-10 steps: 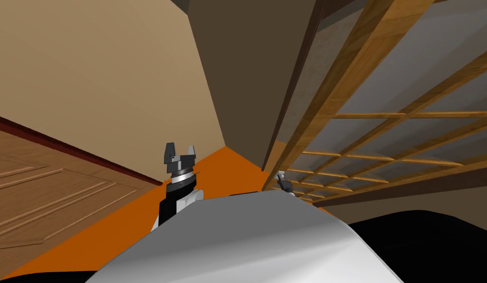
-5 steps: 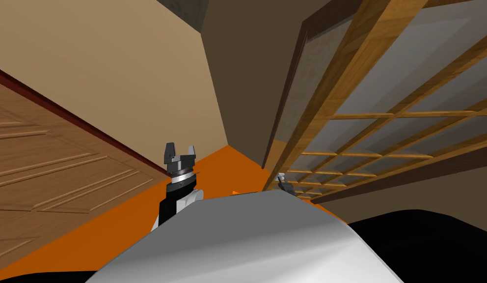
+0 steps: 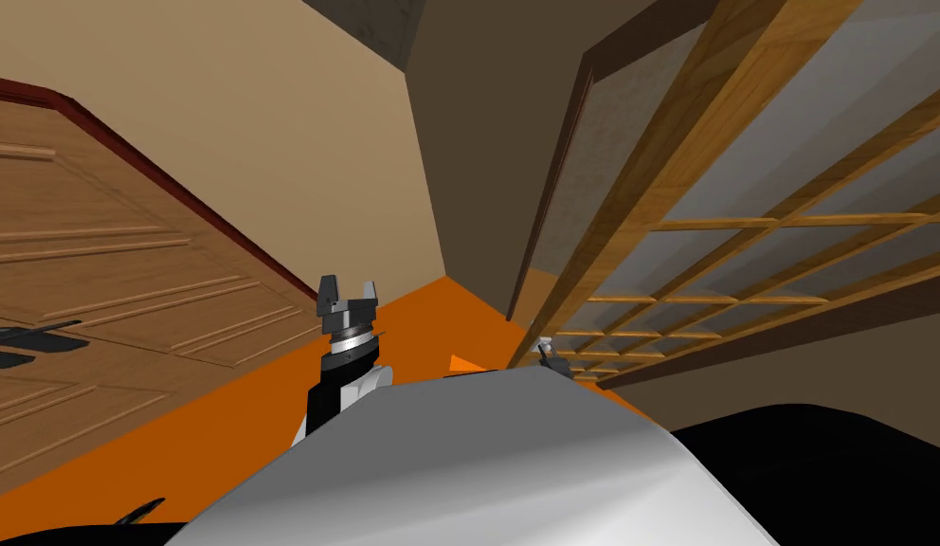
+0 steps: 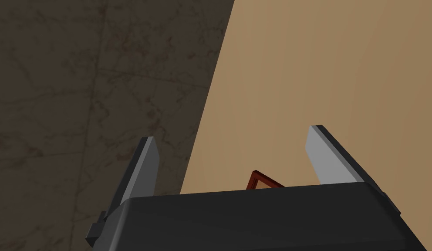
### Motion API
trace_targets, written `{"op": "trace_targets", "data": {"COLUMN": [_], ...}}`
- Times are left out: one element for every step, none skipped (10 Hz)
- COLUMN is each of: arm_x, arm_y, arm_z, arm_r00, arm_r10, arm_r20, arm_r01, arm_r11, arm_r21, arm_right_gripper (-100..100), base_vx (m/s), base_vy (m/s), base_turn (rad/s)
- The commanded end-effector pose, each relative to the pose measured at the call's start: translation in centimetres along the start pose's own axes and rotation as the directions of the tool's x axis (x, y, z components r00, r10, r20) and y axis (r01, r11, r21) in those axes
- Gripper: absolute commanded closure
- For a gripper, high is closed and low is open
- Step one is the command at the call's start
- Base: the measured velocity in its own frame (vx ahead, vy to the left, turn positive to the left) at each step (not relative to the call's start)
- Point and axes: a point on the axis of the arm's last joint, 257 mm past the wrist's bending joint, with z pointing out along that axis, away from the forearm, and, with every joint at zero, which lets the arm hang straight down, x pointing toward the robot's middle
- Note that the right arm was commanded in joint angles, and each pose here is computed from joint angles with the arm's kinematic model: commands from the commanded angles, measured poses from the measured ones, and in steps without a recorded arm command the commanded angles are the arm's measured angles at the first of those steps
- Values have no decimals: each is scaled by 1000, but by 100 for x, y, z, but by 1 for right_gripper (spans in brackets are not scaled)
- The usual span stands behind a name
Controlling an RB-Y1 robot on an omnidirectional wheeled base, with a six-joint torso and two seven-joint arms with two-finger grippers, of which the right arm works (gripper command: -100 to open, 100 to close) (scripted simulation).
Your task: Pull the door open
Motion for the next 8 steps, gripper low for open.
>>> {"op": "trace_targets", "data": {"arm_x": [10,14,20,-2,-12,-10,-7,-3], "arm_y": [-1,-2,-2,-21,-31,-28,-25,-21], "arm_z": [-67,-97,-137,-113,-139,-144,-148,-153], "arm_r00": [1000,1000,1000,1000,1000,1000,1000,1000], "arm_r10": [2,3,3,3,5,4,4,4], "arm_r20": [-3,-3,-4,1,4,3,2,1], "arm_r01": [-2,-3,-3,-3,-5,-5,-4,-4], "arm_r11": [1000,1000,999,1000,999,999,998,998], "arm_r21": [16,25,36,31,45,50,56,63], "arm_right_gripper": [100,100,100,100,100,100,100,100], "base_vx": [-223,-218,-216,-97,-188,-249,-209,-195], "base_vy": [-32,-43,-44,-17,-14,-18,-30,-28], "base_turn": [124,117,100,25,150,173,101,129]}}
